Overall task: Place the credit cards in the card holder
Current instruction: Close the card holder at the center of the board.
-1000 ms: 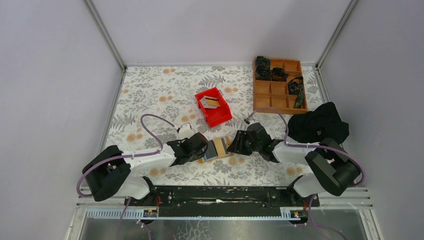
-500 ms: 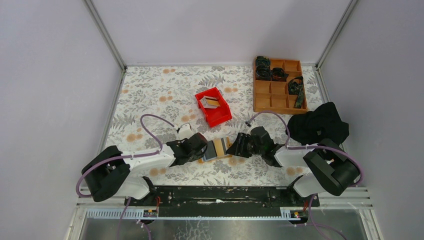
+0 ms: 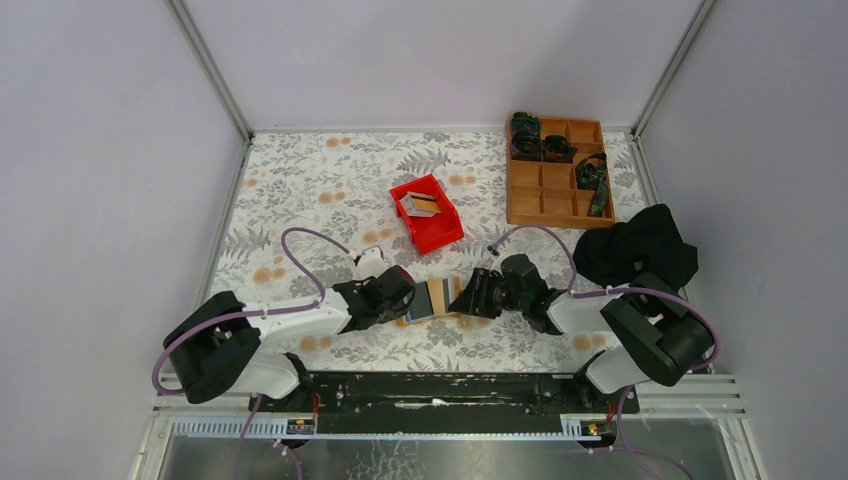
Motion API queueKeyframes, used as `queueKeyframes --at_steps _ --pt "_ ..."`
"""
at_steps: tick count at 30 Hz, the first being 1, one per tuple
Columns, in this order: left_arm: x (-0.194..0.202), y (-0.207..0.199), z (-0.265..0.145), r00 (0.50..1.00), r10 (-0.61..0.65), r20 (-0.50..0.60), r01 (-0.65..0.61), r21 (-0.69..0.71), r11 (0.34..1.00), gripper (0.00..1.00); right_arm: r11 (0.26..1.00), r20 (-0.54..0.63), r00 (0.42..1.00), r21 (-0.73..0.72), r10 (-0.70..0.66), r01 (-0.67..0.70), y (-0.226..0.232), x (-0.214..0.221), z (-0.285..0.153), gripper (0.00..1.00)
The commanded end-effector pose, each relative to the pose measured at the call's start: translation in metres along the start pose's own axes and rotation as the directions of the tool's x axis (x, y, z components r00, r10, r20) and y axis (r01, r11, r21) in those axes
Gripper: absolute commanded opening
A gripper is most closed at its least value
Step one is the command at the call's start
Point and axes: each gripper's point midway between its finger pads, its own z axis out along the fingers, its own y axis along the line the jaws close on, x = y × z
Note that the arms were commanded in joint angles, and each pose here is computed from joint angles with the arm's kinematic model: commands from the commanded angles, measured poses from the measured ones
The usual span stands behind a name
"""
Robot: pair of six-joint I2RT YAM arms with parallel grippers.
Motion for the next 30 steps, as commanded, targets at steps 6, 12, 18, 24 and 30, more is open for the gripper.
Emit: queueKeyframes --at_steps 6,12,18,24,30 --pt "0.046 0.053 0.009 0.984 0.072 -0.165 -0.095 -0.137 0.986 0.33 0.988 0.02 0.999 -0.149 -0.046 0.048 0.049 -0.016 -0.007 0.48" --pt "0.046 0.053 0.01 0.983 0.074 -0.166 -0.097 -0.139 0.986 0.33 0.984 0.046 0.996 -0.161 -0.073 0.08 0.063 -0.027 -0.012 0.48" --pt "0.046 0.054 0.01 0.985 0.062 -0.16 -0.084 -0.134 0.987 0.32 0.981 0.04 0.996 -0.171 -0.085 0.09 0.071 -0.031 -0.012 0.48" --pt "0.048 0.056 0.009 0.986 0.045 -0.159 -0.066 -0.129 0.989 0.31 0.98 0.02 0.995 -0.172 -0.093 0.095 0.072 -0.029 -0.006 0.49" --pt "0.048 0.055 0.008 0.987 0.039 -0.157 -0.058 -0.122 0.991 0.3 0.983 -0.036 0.984 -0.07 -0.174 0.171 0.065 -0.02 0.01 0.48"
